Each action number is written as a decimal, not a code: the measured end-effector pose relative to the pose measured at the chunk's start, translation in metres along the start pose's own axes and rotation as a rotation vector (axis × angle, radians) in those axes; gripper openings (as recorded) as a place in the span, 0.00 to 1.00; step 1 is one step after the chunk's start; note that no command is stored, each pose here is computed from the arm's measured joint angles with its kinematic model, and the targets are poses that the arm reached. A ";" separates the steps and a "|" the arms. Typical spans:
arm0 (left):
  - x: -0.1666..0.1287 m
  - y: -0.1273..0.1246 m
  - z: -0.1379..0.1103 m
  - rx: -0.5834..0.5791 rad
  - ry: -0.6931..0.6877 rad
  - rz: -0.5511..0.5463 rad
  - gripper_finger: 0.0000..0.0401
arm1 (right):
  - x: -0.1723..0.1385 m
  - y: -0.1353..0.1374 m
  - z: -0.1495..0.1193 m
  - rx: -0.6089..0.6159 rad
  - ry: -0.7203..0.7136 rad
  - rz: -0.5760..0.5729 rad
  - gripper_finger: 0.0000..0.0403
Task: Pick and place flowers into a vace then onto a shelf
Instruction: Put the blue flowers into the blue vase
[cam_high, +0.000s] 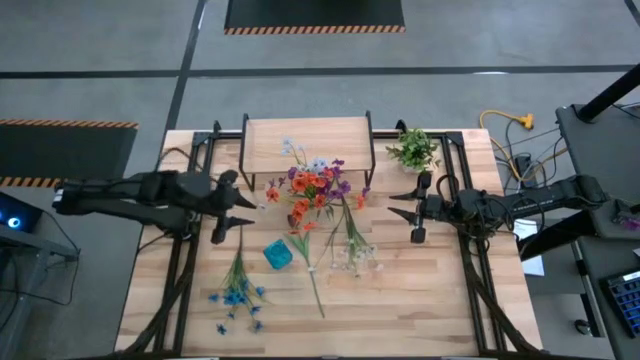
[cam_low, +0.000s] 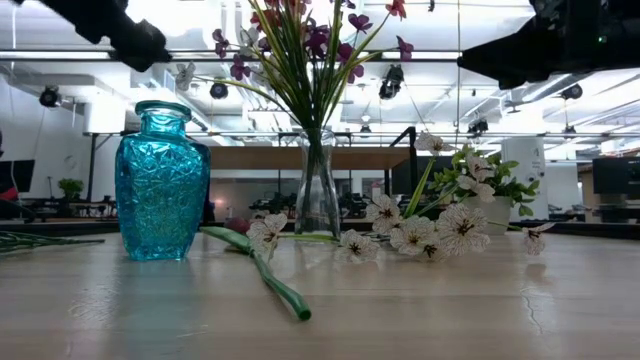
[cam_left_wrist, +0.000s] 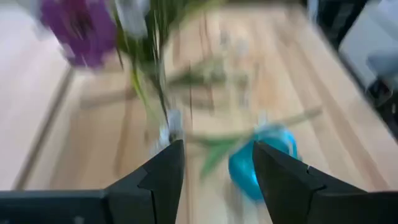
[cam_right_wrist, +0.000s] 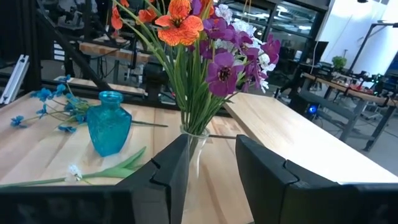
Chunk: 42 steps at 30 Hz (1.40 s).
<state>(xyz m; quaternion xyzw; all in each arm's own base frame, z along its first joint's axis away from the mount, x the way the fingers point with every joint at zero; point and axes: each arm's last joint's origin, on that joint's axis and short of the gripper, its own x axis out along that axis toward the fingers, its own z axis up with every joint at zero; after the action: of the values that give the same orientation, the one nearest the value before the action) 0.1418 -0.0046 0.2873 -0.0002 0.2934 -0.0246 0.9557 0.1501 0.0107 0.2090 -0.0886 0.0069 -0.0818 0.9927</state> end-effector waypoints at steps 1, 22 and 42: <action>0.000 0.000 0.003 -0.013 0.053 0.000 0.44 | 0.000 0.000 0.000 0.001 0.000 0.000 0.31; 0.043 -0.004 0.000 -0.125 0.692 -0.151 0.44 | 0.000 0.000 0.000 0.015 0.002 0.000 0.28; 0.046 -0.039 -0.009 0.249 0.759 -0.294 0.42 | 0.000 0.000 0.000 0.128 0.003 0.001 0.26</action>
<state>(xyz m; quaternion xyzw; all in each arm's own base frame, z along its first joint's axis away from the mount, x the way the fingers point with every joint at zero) 0.1728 -0.0455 0.2545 0.0826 0.6162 -0.1941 0.7588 0.1502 0.0107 0.2086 -0.0247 0.0032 -0.0818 0.9963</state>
